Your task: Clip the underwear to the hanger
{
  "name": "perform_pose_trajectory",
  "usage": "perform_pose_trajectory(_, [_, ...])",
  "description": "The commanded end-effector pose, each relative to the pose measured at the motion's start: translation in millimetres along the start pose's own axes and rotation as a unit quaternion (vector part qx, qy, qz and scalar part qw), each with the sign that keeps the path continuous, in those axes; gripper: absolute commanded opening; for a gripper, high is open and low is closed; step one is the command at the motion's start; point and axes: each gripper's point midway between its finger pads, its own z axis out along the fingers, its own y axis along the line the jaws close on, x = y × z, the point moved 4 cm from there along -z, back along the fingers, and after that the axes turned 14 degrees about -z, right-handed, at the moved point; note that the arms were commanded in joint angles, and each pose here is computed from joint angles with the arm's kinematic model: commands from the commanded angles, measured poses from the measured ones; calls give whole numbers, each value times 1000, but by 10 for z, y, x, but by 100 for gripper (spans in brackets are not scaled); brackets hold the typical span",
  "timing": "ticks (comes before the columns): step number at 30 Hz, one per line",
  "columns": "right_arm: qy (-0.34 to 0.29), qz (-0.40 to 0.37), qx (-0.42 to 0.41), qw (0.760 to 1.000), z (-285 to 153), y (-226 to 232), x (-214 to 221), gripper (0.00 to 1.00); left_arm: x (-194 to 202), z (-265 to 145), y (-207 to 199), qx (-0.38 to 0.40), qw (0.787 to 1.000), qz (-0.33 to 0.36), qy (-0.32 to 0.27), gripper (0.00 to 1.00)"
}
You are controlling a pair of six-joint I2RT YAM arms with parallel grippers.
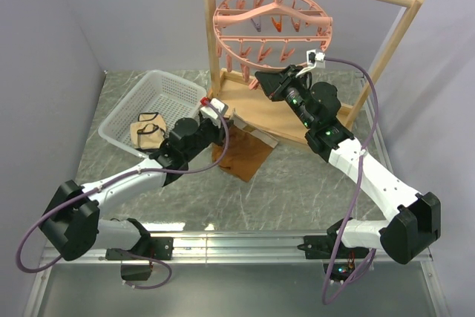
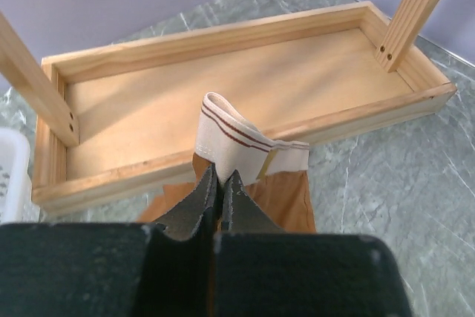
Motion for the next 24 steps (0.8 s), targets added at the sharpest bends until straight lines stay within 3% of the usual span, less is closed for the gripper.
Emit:
perform_pose_trajectory(1, [2, -5, -25, 1000, -25, 66, 16, 0, -434, 122, -182, 33, 997, 18, -67, 0])
perform_pose_trajectory(10, [6, -11, -30, 999, -5, 64, 65, 0, -761, 226, -312, 44, 995, -1, -92, 0])
perform_pose_trajectory(24, [7, -10, -35, 999, 21, 70, 87, 0, -951, 348, -483, 71, 992, -4, -100, 0])
